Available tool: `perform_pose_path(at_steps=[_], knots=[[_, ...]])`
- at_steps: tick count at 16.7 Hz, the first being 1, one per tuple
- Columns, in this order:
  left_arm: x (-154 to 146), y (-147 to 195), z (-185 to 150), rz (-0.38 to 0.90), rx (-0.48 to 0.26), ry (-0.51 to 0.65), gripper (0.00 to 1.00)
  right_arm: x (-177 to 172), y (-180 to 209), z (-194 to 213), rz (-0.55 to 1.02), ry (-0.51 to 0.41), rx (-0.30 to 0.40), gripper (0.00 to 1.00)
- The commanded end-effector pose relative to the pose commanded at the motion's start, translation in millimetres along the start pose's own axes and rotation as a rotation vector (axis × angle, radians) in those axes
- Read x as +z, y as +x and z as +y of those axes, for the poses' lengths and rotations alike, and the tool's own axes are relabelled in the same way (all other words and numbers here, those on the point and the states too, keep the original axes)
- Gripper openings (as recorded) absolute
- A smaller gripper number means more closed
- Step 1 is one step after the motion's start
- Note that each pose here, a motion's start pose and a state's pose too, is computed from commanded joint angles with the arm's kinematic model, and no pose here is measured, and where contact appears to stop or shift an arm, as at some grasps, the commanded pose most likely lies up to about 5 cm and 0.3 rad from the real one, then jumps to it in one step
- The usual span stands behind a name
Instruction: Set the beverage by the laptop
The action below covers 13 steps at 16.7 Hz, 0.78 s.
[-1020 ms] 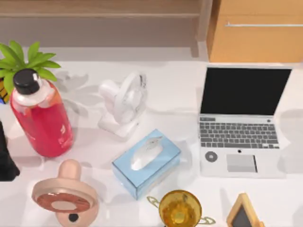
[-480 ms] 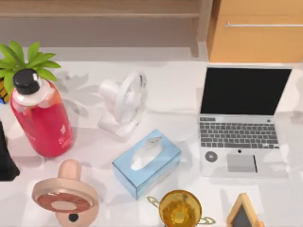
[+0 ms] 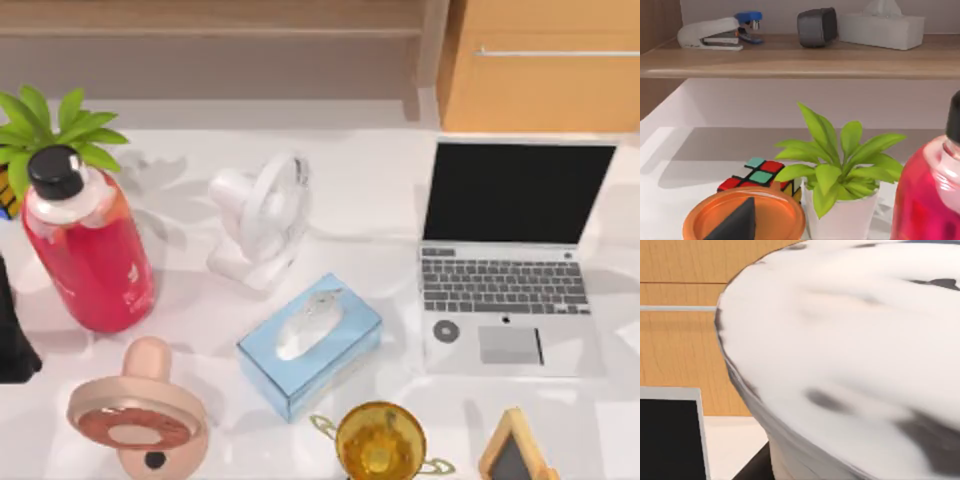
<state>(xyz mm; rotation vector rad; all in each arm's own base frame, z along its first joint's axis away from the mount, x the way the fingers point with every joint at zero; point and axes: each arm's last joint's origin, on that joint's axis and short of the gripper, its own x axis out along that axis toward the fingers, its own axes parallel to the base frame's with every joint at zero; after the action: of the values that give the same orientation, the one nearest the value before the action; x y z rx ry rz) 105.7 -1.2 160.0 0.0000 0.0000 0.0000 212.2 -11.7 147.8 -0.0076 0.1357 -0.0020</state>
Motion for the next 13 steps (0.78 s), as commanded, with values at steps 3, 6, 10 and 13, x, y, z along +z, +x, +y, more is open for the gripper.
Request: perform_pose_path(at_steps=[3, 6, 10, 13], knots=[[0, 0, 0, 0.0, 0.0, 0.0, 1.0, -8, -9, 8, 0.039, 0.005, -0.011, 0.0], [0, 0, 0, 0.0, 0.0, 0.0, 1.0, -13, -14, 11, 0.063, 0.004, -0.017, 0.0], [0, 0, 0, 0.0, 0.0, 0.0, 1.0, -13, -14, 12, 0.065, 0.004, -0.018, 0.0], [0, 0, 0, 0.0, 0.0, 0.0, 1.0, -13, -13, 11, 0.061, 0.006, -0.019, 0.0]])
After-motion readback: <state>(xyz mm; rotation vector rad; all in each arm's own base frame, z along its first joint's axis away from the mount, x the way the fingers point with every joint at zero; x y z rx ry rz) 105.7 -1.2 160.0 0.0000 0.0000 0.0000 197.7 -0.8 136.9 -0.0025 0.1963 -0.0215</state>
